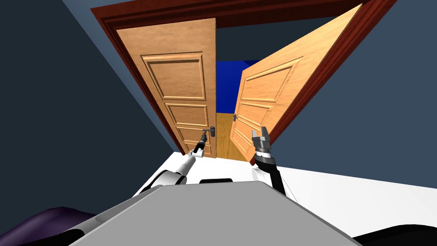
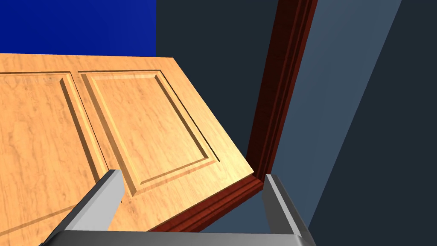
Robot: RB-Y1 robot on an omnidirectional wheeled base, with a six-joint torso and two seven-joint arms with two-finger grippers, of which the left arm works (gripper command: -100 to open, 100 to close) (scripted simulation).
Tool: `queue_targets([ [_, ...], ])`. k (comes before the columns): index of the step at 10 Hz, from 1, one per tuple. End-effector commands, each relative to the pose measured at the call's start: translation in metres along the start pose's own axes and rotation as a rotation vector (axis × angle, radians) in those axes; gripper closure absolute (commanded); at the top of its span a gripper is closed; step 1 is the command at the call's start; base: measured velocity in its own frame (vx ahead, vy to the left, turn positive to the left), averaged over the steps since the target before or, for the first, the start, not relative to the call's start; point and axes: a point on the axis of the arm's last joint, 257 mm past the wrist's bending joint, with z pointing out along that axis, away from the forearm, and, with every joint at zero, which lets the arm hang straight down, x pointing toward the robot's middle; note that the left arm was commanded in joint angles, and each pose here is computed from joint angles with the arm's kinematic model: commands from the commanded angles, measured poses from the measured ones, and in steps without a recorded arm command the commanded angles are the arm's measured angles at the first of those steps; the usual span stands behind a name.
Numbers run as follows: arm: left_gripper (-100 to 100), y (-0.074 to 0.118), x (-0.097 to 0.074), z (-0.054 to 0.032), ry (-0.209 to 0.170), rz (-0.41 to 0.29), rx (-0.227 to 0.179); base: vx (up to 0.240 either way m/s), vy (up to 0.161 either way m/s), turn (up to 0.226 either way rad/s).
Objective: Push the door open
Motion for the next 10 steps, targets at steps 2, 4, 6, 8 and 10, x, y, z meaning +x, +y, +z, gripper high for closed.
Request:
queue_targets([
  [2,-100,0.0003,-0.0045,0.0001,-0.007,0.001,-0.001,0.190,-0.043,-0.020],
  [4,-100,0.0009,-0.0055,-0.0001,-0.010,-0.001,-0.002,0.217,-0.036,-0.023],
  [6,-100,0.0017,-0.0037,-0.0002,-0.012,-0.008,-0.003,0.193,-0.021,-0.026],
  [8,100,0.0013,-0.0041,-0.0001,-0.011,-0.006,-0.002,0.033,-0.003,0.004],
  [10,100,0.0013,-0.0041,-0.0001,-0.011,-0.006,-0.002,-0.028,0.003,-0.008],
])
